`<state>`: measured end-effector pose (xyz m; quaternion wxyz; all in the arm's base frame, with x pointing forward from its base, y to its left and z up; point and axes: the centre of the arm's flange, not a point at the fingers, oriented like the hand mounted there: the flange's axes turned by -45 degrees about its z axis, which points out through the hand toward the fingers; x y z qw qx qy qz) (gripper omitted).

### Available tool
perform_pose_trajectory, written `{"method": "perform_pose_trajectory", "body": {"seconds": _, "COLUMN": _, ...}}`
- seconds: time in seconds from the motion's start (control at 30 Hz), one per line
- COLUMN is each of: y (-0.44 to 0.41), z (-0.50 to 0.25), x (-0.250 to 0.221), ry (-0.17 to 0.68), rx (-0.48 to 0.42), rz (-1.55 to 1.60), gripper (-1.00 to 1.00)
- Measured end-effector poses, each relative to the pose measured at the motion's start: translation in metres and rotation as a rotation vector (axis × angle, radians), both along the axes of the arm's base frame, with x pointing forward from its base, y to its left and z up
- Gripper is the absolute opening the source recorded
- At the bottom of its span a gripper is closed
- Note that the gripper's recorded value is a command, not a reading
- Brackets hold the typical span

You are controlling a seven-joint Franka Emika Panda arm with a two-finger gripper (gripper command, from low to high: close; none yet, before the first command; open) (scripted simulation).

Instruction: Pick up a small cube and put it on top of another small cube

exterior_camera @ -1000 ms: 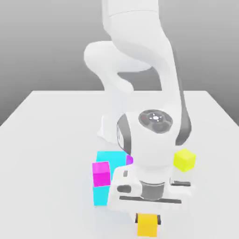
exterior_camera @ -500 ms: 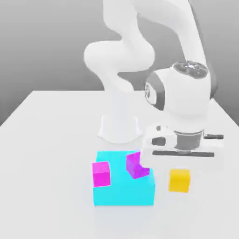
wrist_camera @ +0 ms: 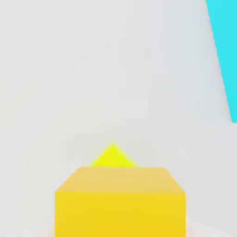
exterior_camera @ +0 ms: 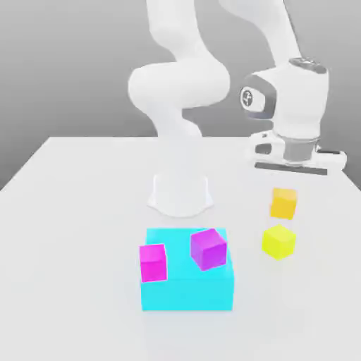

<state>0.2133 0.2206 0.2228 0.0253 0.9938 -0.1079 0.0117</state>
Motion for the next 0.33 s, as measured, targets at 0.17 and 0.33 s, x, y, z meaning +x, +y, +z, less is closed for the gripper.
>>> {"method": "perform_pose_trajectory", "body": {"seconds": 0.17, "y": -0.003, "z": -0.023, "x": 0.001, "ry": -0.001, "rx": -0.019, "rz": 0.0, "gripper": -1.0}}
{"method": "perform_pose_trajectory", "body": {"seconds": 0.33, "y": 0.001, "z": -0.04, "x": -0.003, "ry": 0.008, "rx": 0.009, "rz": 0.007, "gripper": -1.0}}
